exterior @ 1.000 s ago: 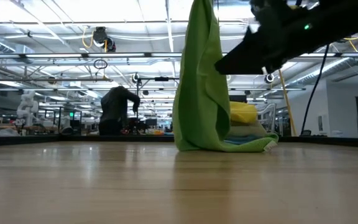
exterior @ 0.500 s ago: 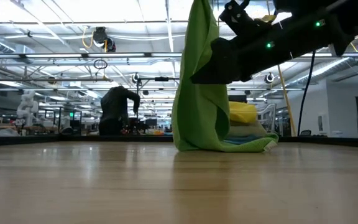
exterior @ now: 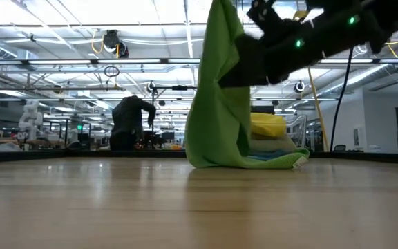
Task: Fold microfiber towels
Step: Fold the green towel
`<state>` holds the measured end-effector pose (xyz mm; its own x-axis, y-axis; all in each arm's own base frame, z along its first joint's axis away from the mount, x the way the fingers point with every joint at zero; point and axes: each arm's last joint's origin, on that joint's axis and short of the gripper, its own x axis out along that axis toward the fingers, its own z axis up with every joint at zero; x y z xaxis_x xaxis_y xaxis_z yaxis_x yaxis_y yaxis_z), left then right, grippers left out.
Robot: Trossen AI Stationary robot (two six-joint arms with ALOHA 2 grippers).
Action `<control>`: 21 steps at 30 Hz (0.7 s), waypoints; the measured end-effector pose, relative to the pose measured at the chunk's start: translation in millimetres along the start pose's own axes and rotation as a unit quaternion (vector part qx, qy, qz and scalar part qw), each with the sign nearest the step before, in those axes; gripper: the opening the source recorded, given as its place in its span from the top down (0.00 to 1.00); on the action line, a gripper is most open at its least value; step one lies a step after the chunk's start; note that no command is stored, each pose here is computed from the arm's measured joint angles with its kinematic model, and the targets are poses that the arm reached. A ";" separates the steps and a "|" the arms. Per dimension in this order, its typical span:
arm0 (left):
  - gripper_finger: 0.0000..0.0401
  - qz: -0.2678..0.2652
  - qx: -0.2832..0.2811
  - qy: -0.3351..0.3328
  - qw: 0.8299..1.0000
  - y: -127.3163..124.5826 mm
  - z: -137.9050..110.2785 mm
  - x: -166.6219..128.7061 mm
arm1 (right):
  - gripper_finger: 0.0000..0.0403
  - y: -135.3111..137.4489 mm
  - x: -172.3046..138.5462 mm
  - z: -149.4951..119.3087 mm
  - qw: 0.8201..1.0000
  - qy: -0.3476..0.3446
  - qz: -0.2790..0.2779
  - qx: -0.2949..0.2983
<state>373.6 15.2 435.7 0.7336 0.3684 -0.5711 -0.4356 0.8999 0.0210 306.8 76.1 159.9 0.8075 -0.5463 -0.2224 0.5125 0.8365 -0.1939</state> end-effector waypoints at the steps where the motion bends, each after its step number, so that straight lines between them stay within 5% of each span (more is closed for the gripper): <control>1: 0.98 0.000 0.001 0.003 1.000 1.1 -0.4 -2.6 | 0.98 -1.8 -3.1 5.0 1.000 -0.002 0.006 0.010; 7: 0.98 -0.003 -0.009 0.020 1.000 10.9 -4.1 -34.7 | 0.99 -20.0 -39.4 48.1 0.993 -0.030 0.042 0.110; 12: 0.99 -0.062 -0.062 0.062 0.994 21.4 -11.4 -70.0 | 1.00 -42.9 -70.9 82.7 0.970 -0.063 0.107 0.211; 21: 0.99 -0.252 -0.125 0.128 0.951 -16.0 -24.4 -113.6 | 1.00 -72.4 -112.5 117.0 0.876 -0.069 0.306 0.367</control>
<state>284.5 -46.8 480.2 0.7448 -0.1928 -0.6388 -0.1969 0.8513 -0.4864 213.0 82.1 310.7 0.9982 -0.0187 0.0567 -0.0190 0.8011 0.5982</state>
